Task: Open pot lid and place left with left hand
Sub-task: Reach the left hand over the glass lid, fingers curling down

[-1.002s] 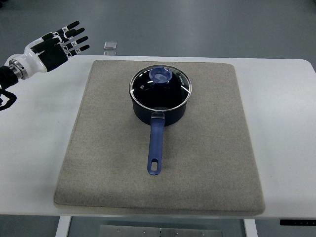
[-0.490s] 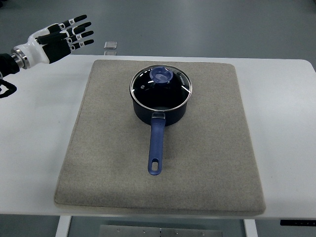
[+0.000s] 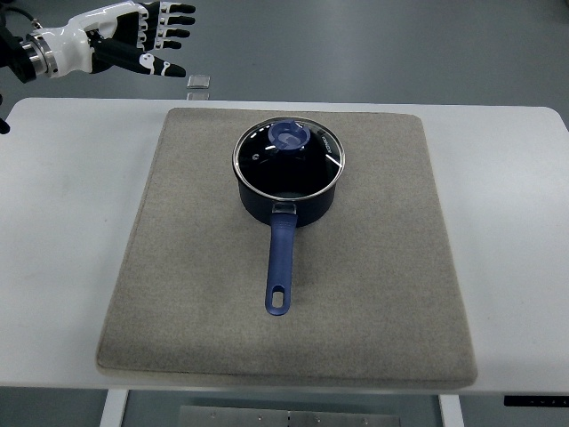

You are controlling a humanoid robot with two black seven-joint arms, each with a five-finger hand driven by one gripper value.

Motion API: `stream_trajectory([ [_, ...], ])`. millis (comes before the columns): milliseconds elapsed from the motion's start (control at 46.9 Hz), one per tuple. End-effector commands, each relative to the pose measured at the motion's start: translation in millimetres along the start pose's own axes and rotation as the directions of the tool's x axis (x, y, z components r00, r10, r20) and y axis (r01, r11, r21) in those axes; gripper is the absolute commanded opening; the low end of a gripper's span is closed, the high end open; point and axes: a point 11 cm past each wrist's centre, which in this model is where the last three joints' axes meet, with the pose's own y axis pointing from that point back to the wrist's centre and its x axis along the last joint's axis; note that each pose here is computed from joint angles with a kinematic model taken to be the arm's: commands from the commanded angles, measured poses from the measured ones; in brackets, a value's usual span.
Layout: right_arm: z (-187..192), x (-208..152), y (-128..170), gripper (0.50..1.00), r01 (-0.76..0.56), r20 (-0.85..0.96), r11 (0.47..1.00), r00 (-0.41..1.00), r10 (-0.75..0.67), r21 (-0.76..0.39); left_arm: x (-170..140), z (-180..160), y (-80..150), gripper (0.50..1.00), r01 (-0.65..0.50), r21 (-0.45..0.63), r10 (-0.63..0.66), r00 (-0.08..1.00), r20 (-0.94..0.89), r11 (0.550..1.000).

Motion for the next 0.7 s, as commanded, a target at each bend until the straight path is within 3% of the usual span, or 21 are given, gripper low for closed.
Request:
stream_trajectory([
  [0,0,0,0,0.915,0.0,0.0,1.0,1.0,0.0,0.0,-10,9,-1,0.992,0.051,-0.017,-0.05,0.997,0.055,0.999],
  [277,0,0,0,0.915,0.002,0.0,1.0,1.0,-0.002,0.0,-53,32,-7,0.992,0.219,0.007,-0.207,0.912,0.355,0.976],
  [533,0,0,0,0.915,0.0,0.0,1.0,1.0,0.0,0.0,-66,53,-20,0.979,0.295,0.138,-0.321,0.77,0.551,0.946],
  [682,0,0,0,0.915,0.0,0.0,1.0,1.0,0.0,0.0,-78,71,-29,0.979,0.332,0.161,-0.359,0.709,0.607,0.929],
])
